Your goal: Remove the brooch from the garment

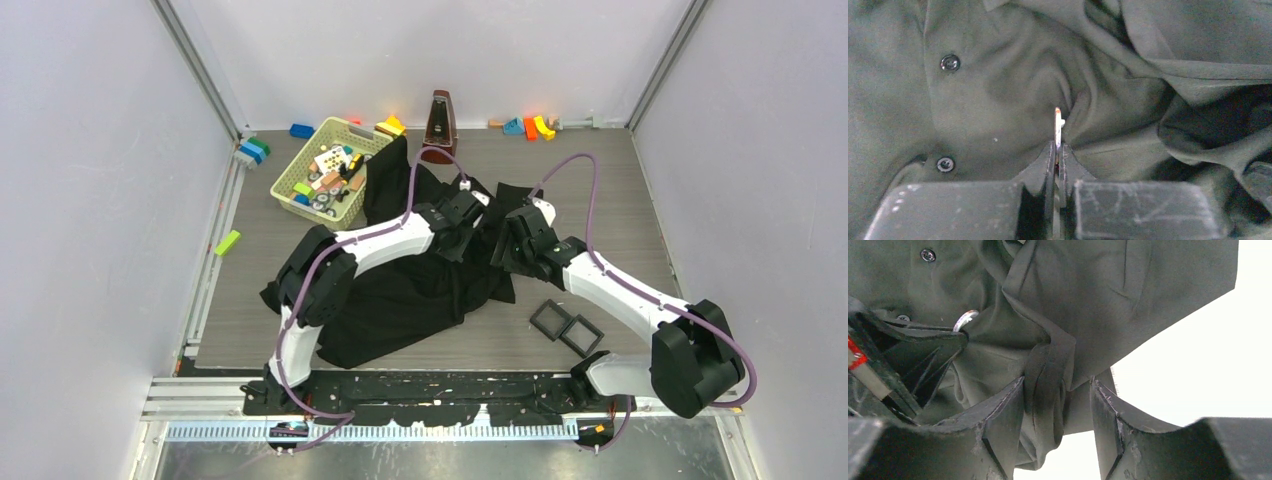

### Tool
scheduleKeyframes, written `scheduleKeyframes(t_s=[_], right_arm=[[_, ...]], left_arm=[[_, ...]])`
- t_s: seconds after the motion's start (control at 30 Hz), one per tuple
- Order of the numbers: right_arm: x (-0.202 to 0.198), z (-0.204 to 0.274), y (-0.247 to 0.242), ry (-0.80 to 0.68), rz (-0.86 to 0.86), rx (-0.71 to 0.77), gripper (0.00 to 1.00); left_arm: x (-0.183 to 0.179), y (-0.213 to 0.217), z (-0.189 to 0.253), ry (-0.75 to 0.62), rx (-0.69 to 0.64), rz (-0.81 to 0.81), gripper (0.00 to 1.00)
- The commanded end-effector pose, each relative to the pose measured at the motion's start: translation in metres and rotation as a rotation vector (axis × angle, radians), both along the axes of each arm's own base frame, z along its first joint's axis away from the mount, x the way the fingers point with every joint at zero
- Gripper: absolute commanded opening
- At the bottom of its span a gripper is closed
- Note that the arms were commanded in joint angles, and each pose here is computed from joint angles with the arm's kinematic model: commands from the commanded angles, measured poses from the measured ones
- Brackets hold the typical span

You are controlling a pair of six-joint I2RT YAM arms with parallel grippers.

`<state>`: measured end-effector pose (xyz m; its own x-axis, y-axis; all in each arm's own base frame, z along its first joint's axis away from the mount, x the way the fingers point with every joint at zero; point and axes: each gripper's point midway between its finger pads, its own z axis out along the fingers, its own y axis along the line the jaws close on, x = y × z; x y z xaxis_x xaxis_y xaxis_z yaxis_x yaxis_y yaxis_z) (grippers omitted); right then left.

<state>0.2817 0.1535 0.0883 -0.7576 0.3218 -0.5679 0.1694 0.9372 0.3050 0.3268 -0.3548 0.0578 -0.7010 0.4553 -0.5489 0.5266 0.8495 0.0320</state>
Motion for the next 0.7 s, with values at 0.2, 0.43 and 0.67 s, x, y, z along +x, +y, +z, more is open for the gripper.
scheduleKeyframes(t_s=[0.2,0.43,0.67], right_arm=[[0.014,0.008,0.033,-0.043,0.123,0.101,0.58],[0.028,0.005,0.053,-0.032,0.140,0.157,0.70],[0.035,-0.015,0.070,0.033,0.149,0.180,0.73]], left_arm=[[0.003,0.023,0.011,0.130,-0.229,0.082,0.03],[0.007,0.033,0.000,0.172,-0.274,0.108,0.31],[0.009,0.026,0.012,0.176,-0.344,0.087,0.38]])
